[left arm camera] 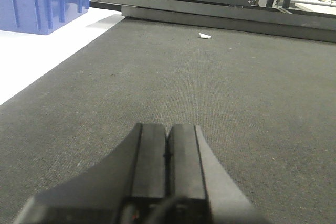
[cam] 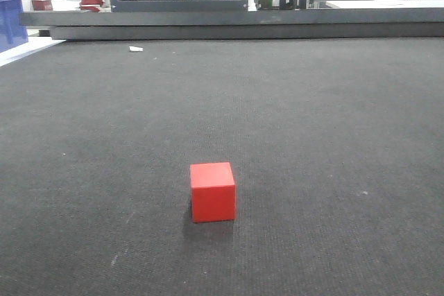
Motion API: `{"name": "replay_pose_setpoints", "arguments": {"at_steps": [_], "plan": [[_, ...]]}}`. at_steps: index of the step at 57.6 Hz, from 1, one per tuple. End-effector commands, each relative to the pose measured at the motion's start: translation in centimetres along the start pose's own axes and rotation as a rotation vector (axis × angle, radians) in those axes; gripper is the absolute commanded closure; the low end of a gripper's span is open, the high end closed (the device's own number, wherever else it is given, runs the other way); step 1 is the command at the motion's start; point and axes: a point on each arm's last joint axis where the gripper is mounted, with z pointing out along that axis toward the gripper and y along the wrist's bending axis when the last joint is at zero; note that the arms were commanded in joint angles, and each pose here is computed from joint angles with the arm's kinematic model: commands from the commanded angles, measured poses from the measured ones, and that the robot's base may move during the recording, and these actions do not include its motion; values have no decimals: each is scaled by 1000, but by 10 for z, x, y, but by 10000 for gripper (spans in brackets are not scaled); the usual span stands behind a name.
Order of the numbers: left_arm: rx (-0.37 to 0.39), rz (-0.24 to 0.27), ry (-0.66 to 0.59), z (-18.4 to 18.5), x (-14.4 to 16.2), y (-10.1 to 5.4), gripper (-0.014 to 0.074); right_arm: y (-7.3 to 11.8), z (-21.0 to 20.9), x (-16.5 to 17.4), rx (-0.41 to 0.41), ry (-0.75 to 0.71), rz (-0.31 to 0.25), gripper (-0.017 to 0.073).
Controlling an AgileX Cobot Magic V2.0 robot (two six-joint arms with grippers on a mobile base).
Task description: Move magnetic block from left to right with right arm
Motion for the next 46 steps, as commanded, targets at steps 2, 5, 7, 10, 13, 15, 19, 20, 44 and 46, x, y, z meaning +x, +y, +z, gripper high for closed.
{"name": "replay_pose_setpoints", "arguments": {"at_steps": [2, 5, 7, 10, 13, 15, 19, 20, 44, 46], "plan": [[-1, -10, -84, -1, -5, 0, 720, 11, 9, -19, -44, -12, -34, 526], [-1, -10, -84, -1, -5, 0, 720, 17, 16, -19, -67, 64, -20, 525], [-1, -10, -84, -1, -5, 0, 720, 22, 22, -17, -77, 132, -12, 525], [-1, -10, -84, -1, -5, 0, 720, 28, 30, -16, -76, 217, 23, 524], [-1, -10, -84, -1, -5, 0, 720, 34, 38, -15, -61, 291, 45, 518], [-1, -10, -84, -1, -5, 0, 720, 39, 44, -15, -48, 333, 54, 501], [-1, -10, -84, -1, -5, 0, 720, 48, 53, -15, -22, 390, 50, 405], [-1, -10, -84, -1, -5, 0, 720, 50, 55, -15, -19, 400, 48, 377], [-1, -10, -84, -1, -5, 0, 720, 142, 90, -21, -51, 679, -35, -39], [-1, -10, -84, -1, -5, 0, 720, 149, 92, -22, -64, 693, -34, -39]]}}
